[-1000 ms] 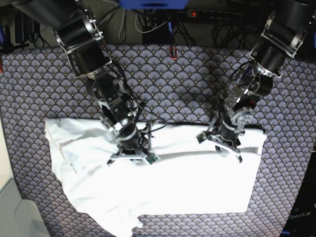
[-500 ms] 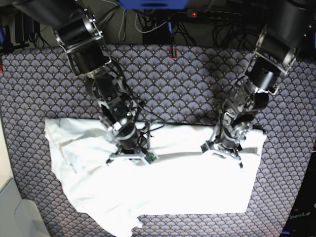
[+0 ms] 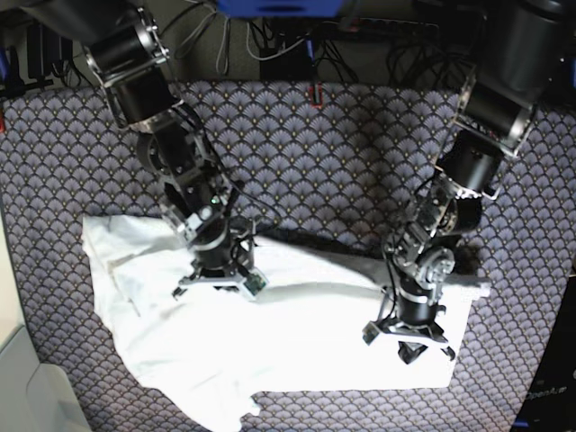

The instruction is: Fold the T-shirt properly

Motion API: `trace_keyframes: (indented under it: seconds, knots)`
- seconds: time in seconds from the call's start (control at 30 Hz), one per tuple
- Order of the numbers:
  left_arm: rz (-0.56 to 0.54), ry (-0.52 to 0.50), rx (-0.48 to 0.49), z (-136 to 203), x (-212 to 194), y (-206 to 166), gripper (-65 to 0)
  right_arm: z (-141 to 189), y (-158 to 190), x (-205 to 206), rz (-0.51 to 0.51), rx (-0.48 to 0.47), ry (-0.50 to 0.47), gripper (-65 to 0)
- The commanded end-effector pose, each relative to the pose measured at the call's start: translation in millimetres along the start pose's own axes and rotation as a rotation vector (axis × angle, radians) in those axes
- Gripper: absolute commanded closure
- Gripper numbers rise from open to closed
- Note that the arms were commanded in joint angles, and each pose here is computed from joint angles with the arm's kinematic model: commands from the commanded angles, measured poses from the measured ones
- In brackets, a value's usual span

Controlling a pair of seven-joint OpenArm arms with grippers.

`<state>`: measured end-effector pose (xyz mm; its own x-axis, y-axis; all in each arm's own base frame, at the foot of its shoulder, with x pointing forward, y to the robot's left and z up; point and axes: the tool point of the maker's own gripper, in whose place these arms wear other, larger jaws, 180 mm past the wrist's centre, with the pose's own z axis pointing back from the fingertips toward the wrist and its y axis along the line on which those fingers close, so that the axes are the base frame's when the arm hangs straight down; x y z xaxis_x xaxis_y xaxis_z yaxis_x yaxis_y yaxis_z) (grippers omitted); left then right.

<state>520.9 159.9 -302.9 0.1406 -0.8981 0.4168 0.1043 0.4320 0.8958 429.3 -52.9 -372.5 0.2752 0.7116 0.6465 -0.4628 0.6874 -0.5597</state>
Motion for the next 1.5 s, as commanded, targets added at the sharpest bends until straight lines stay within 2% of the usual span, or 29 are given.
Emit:
trace_keyframes:
  seconds: [0.0,0.2,0.33,0.53,0.63,0.73,0.87,1.03,1.1,1.27,1.47]
  knots:
    - [0.000,-0.016,0.046,-4.6,4.6,20.2,-0.6,1.3,-20.0,18.9,-0.001,-0.049,-0.044,-0.2]
    - [-0.029,0.003,0.006,14.4,-20.7,-1.2,-0.6,14.4,-30.5,19.4,0.012,-0.079,-0.060,-0.2]
    - [-0.040,-0.026,-0.009,32.3,-24.7,-6.9,-0.6,16.3,-30.5,16.3,0.016,-0.079,-0.057,-0.2]
    - [-0.087,-0.024,-0.251,46.1,-30.5,-54.1,-0.6,17.1,-24.6,12.0,0.011,-0.069,-0.049,-0.2]
    - [-0.091,-0.010,-0.289,46.8,-34.6,-63.7,-0.6,17.2,-24.0,11.4,0.011,-0.068,-0.048,-0.2]
    - [-0.075,-0.019,-0.282,38.0,-20.8,-61.2,-0.6,17.2,-24.0,11.4,0.011,-0.068,-0.048,-0.2]
    - [-0.076,0.063,-0.300,23.1,-33.9,-65.2,-0.6,17.4,-23.2,9.4,0.011,-0.067,-0.043,-0.2]
    - [-0.100,0.117,-0.470,23.8,-41.4,-99.0,-0.6,18.6,-16.0,3.4,0.010,-0.054,-0.032,-0.2]
    - [-0.101,0.123,-0.505,22.9,-39.2,-104.9,-0.6,18.8,-15.8,2.3,0.011,-0.053,-0.030,-0.2]
    - [-0.057,0.105,-0.461,8.2,-18.9,-90.1,-0.6,18.6,-15.5,1.8,0.011,-0.052,-0.029,-0.2]
    - [0.070,0.126,-0.235,-16.4,-15.1,-32.7,-0.6,20.1,-20.0,-7.4,-0.011,-0.064,-0.011,-0.2]
